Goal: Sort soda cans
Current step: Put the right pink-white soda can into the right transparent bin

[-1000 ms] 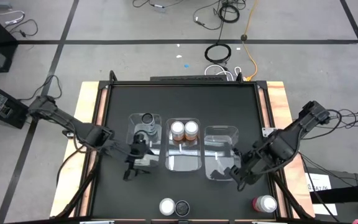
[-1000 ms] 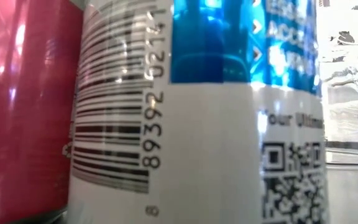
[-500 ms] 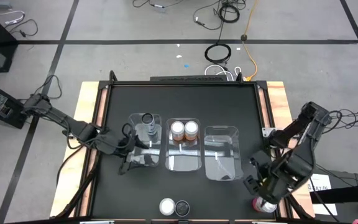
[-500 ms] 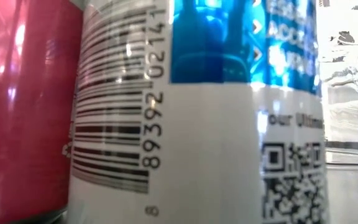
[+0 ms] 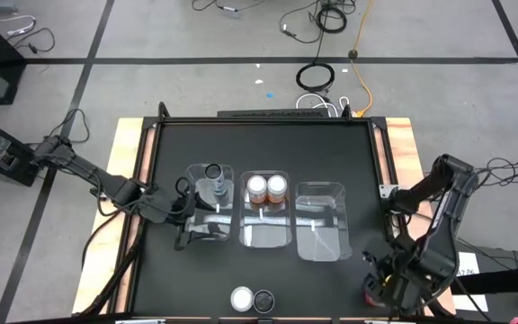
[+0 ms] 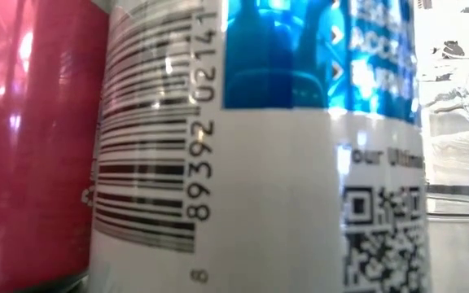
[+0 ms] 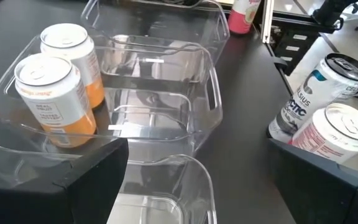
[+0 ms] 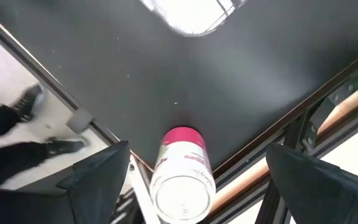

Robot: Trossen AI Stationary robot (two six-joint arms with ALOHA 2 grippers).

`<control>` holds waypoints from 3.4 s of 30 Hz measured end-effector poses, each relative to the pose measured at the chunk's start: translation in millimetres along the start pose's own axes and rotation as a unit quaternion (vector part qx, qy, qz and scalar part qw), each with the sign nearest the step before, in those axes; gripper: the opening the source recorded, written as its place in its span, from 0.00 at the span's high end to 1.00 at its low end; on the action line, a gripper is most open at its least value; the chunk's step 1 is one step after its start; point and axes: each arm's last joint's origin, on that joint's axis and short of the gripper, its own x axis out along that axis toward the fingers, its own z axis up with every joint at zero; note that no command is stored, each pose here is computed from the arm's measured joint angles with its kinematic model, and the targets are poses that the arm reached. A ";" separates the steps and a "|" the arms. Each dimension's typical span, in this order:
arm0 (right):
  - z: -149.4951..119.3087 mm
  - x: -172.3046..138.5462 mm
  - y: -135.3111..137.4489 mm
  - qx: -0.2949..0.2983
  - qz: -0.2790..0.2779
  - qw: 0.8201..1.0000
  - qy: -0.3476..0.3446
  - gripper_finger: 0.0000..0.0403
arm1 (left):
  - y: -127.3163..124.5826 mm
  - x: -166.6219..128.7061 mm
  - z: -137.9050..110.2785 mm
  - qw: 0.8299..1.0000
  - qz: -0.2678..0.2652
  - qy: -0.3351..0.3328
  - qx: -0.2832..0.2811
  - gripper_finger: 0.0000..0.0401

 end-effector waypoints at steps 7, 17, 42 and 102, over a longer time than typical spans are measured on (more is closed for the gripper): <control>-14.2 20.3 16.3 -0.089 -0.017 0.996 0.000 0.08 | -0.1 0.0 0.6 1.000 0.000 -0.003 -0.014 0.04; -24.9 33.1 21.6 -0.121 -0.047 0.991 0.021 0.08 | -1.7 -0.1 5.4 0.998 -0.009 -0.027 -0.048 0.04; -58.7 63.8 12.8 -0.183 -0.008 0.983 -0.006 0.08 | -2.7 -0.2 9.1 0.996 -0.013 -0.046 -0.080 0.04; 100.1 -23.8 -62.1 -0.075 0.079 0.982 -0.156 0.31 | -2.3 -0.1 8.3 0.996 -0.011 -0.042 -0.074 0.04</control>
